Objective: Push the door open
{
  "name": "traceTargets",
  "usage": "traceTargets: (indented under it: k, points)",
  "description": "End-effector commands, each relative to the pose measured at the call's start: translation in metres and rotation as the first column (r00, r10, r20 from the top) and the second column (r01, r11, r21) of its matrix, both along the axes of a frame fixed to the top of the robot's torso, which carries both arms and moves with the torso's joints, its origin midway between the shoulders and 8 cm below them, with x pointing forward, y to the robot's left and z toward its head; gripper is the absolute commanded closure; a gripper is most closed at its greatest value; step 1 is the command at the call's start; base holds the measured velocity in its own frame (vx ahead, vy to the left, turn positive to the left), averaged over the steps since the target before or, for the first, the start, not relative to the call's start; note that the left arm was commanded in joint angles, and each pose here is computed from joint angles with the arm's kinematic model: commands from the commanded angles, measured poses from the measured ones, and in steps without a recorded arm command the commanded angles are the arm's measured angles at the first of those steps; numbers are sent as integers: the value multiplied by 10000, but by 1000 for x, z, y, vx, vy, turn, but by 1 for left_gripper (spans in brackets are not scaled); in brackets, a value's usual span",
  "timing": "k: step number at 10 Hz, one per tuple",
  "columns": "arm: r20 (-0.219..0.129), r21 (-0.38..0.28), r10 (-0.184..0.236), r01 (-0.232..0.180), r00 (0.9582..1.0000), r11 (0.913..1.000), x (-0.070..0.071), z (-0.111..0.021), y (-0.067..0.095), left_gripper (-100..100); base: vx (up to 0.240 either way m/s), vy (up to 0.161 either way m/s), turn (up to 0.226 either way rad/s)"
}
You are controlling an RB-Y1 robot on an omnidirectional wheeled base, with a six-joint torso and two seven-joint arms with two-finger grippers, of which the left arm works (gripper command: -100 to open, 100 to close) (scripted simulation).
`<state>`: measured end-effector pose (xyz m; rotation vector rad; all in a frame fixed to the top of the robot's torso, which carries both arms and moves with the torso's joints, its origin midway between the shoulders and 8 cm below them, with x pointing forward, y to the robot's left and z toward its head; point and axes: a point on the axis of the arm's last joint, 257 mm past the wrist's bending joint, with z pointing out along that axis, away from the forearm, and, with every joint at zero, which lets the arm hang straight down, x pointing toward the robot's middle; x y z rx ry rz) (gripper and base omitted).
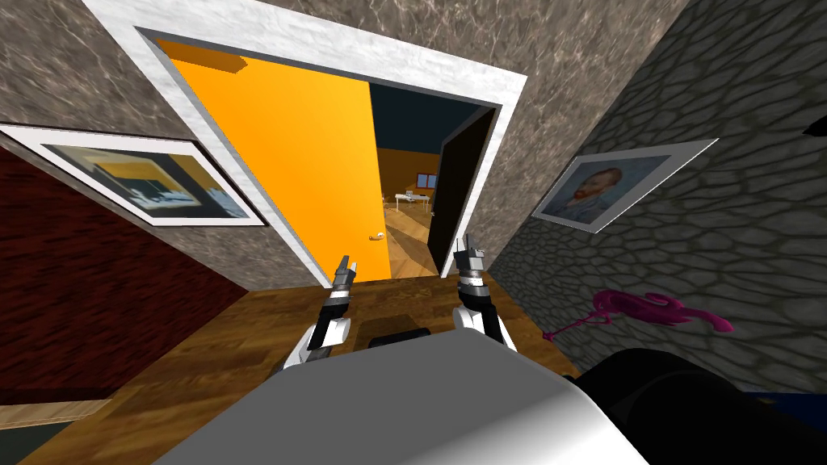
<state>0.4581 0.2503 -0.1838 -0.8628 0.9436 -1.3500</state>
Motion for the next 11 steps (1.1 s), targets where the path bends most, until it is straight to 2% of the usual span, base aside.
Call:
traceTargets:
  k: [1, 6, 7, 11]
  points:
    - [-224, -27, -41, 40, 9997, 10000, 5, -13, -1, -100, 96, -9, 15]
    - [-931, -103, -151, 142, 9955, 9998, 16, -53, -3, -100, 102, -3, 14]
    - [-964, -103, -148, 139, 9952, 9999, 16, -55, -3, -100, 71, 0, 6]
    - [-1486, -166, -229, 207, 9886, 9996, 23, -84, -4, -100, 73, -1, 12]
